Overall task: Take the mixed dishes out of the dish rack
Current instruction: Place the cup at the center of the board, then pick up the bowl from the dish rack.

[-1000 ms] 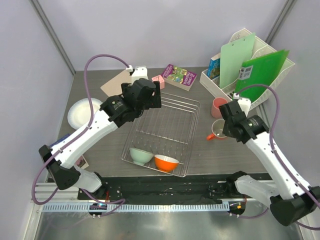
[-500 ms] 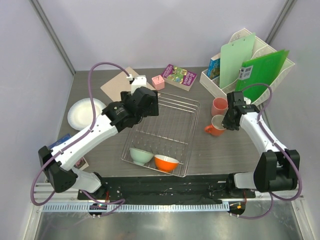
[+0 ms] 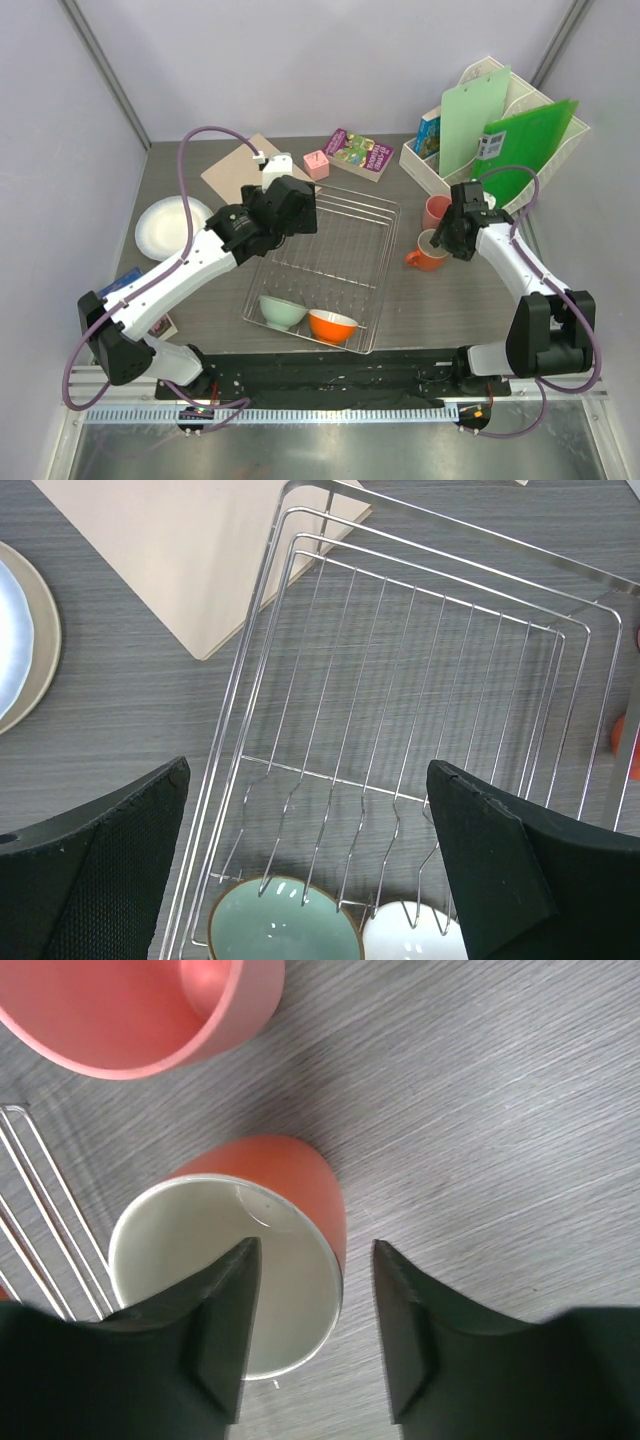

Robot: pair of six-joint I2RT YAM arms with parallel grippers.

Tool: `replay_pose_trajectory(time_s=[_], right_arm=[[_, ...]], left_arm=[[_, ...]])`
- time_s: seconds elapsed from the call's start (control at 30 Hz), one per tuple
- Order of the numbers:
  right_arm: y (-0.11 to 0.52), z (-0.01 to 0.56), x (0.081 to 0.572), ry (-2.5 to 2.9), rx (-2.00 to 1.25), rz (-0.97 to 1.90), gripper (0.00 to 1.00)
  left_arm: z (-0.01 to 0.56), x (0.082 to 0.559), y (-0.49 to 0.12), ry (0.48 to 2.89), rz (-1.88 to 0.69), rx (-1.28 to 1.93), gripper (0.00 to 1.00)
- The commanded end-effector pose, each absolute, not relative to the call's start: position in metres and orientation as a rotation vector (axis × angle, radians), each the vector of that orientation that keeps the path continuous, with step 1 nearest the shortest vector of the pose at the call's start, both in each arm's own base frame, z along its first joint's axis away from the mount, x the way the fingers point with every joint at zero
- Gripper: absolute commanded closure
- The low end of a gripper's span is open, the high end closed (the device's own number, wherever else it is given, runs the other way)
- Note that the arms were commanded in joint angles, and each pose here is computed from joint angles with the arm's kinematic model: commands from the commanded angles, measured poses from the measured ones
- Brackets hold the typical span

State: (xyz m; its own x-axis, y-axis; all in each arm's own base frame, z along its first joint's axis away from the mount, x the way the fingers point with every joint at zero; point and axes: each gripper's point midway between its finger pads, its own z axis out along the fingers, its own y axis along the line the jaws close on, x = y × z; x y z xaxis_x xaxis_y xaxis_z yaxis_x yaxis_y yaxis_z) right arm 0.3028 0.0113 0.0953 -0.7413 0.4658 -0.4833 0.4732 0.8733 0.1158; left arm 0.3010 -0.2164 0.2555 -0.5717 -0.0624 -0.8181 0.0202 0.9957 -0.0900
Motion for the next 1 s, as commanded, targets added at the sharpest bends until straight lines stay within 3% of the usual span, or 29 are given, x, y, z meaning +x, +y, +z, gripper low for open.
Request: replay_pose_trajectory(time_s=[0.0,0.1,0.23,0.5,0.6,0.73,0.97], right_arm=[[0.013,0.114,0.312,2.451,0.682,0.028,0.41],[0.018,0.133,0.313,2.408,0.687,0.086,0.36],[0.040,0.209,0.319,2.236,0.628,0.256,0.27],[0.126,0.335,0.282,1.899,0.177,0.776,0.27],[0.160,0.334,0.255,1.812,0.003,0.967,0.29],[0.194,0.273,0.228,1.932,-0.166,1.029,0.35],[0.235,0.226,0.183,2.094,-0.560,0.884,0.39]], left_arm=[[0.259,0.305,-0.217,2.161,-0.115,-0.058,0.00],[0.261,0.305,-0.215,2.159,-0.105,-0.060,0.00],[0.265,0.307,-0.212,2.142,-0.085,-0.060,0.00],[0.242,0.302,-0.219,2.219,-0.048,0.096,0.00],[0.224,0.291,-0.222,2.282,-0.065,0.182,0.00],[0.219,0.279,-0.208,2.298,-0.029,0.206,0.00],[0.240,0.267,-0.192,2.234,-0.089,0.176,0.00]])
